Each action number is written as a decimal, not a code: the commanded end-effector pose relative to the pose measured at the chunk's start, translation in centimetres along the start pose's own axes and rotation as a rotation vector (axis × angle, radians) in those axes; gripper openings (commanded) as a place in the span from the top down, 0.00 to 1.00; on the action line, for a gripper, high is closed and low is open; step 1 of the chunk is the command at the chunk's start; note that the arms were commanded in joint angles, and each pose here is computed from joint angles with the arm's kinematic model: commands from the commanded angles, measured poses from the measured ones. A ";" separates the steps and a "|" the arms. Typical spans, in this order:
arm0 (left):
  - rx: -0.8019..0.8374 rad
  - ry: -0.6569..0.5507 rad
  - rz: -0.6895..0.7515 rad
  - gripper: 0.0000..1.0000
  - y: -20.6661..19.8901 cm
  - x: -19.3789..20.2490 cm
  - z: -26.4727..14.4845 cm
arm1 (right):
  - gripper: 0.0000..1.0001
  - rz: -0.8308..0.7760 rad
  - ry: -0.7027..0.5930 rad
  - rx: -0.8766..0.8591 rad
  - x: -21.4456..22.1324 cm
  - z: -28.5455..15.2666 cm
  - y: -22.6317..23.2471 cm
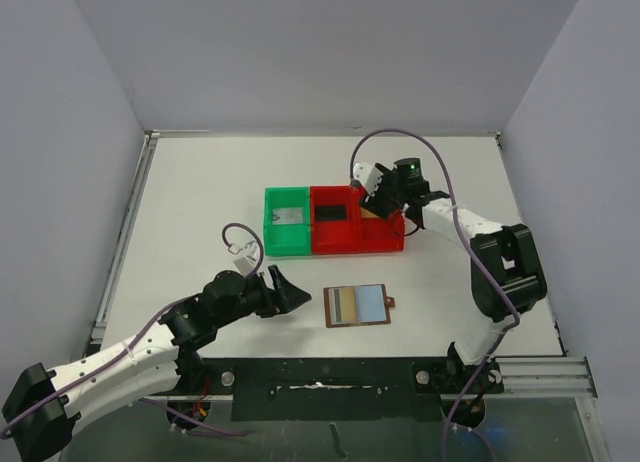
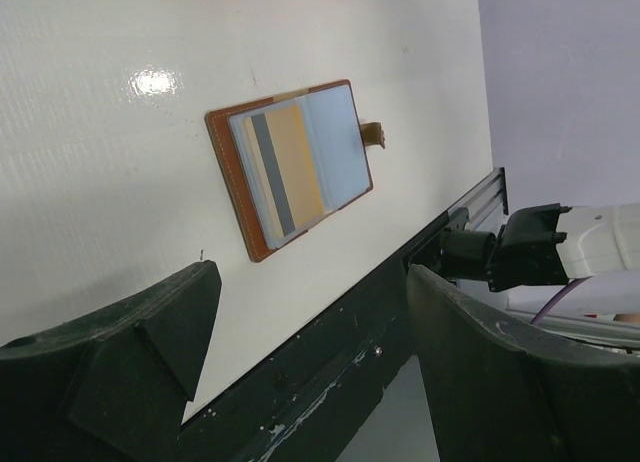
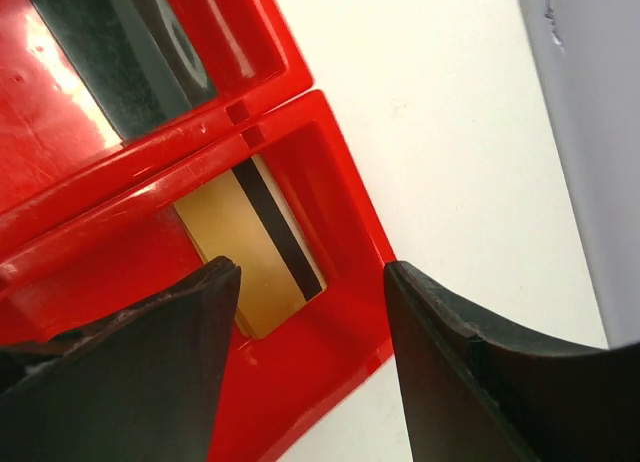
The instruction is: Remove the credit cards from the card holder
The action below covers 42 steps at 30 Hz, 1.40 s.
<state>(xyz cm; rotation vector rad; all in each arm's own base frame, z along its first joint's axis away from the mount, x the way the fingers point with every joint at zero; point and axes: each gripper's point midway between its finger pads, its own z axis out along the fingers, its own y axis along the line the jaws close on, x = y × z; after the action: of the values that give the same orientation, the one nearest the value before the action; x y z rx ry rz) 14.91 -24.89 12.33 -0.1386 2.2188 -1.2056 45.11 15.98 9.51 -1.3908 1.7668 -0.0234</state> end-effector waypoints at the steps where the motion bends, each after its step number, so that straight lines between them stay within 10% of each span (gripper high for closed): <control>1: 0.104 -0.075 0.027 0.26 -4.1 -2.6 -0.1 | 0.40 0.162 -0.286 0.225 -7.6 -6.1 -5.1; 9: 0.073 -0.093 0.019 0.26 -4.0 -3.0 1.0 | 0.20 0.598 -0.659 0.182 -12.5 -16.0 -0.5; 14: 0.069 -0.105 -0.006 0.26 -3.7 -2.8 1.6 | 0.01 0.931 -0.570 0.036 -10.2 -16.3 4.2; 21: 0.080 -0.141 -0.028 0.26 -3.6 -3.2 2.7 | 0.03 1.469 -0.327 -0.092 -5.7 -14.4 10.6; 42: -0.001 -0.052 0.027 0.27 -3.3 -0.9 6.4 | 0.17 1.594 -0.070 -0.298 -4.9 -12.5 22.5</control>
<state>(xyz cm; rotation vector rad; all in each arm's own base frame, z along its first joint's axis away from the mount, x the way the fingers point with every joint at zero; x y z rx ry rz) 17.37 -29.60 9.47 -0.1517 2.2780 -1.1054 19.30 22.39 9.77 0.1160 2.3450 1.1695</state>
